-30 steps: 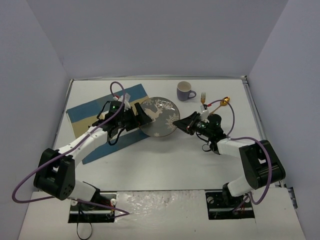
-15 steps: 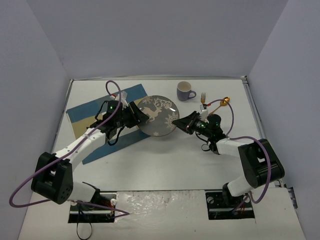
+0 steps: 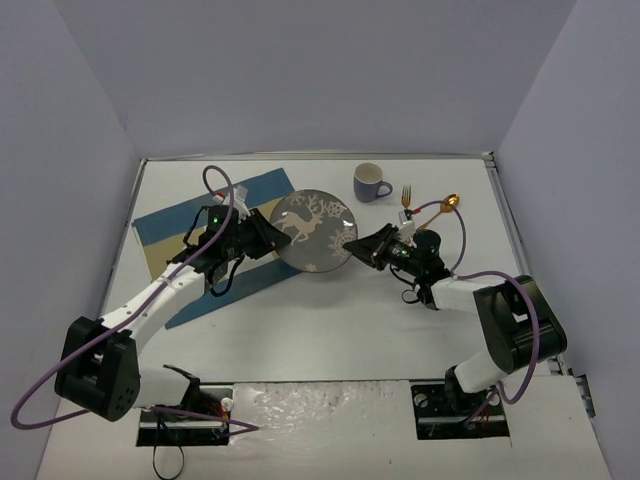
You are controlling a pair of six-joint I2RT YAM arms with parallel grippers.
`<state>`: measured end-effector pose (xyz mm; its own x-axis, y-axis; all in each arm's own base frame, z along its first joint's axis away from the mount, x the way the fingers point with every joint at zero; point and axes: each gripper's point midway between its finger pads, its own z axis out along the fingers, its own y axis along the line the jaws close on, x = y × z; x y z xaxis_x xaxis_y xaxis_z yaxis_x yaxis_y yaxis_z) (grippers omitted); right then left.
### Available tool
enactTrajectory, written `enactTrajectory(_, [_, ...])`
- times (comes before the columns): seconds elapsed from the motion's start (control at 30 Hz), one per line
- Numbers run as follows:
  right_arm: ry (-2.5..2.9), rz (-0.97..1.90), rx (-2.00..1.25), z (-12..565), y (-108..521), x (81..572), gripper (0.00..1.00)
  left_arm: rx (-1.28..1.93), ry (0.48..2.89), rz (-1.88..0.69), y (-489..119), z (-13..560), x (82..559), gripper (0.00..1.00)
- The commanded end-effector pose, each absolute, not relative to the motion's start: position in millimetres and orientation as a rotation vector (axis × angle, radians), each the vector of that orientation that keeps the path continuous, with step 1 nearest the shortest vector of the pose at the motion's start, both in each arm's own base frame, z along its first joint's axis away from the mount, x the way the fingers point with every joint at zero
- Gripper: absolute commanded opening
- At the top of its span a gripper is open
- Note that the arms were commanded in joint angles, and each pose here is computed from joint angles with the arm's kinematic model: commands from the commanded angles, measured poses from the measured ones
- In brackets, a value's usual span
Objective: Set the dinner table for one person
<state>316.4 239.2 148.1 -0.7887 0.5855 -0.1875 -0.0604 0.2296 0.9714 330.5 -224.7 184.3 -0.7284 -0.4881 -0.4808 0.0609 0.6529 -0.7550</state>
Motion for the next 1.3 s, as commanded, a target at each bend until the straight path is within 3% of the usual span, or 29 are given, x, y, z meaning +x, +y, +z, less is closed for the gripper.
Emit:
enactTrajectory(0.0, [1.758,1.664,0.247,211.0,248.0,320.7,0.02,-0.282,2.063,-1.044,-218.9,214.7,338.1,0.0])
enactTrajectory(0.03, [1.763,1.653,0.239,210.8,248.5,321.5,0.08,-0.283,2.059,-1.044,-218.0,215.1,338.2,0.0])
enactTrajectory(0.07, [1.772,1.637,0.232,209.7,248.5,322.9,0.21,-0.286,2.055,-1.044,-216.5,215.8,338.6,0.0])
enactTrajectory(0.1, [1.792,1.62,0.237,206.8,248.1,323.3,0.42,-0.292,2.051,-1.047,-215.5,216.0,338.7,0.0])
enactTrajectory(0.2, [1.825,1.544,0.204,205.5,246.6,327.7,0.68,-0.313,2.027,-1.046,-208.2,218.6,341.2,0.0])
enactTrajectory(0.37, [1.876,1.44,0.143,203.3,242.7,330.5,0.84,-0.349,2.001,-1.053,-190.6,220.4,346.0,0.0])
enactTrajectory(0.93, [1.882,1.247,-0.036,219.3,212.1,302.6,0.89,-0.605,1.668,-0.989,-34.6,242.0,376.5,0.0])
enactTrajectory(1.27, [1.881,1.25,-0.056,217.4,203.1,292.8,0.89,-0.614,1.647,-1.007,-13.3,216.3,408.1,0.0])
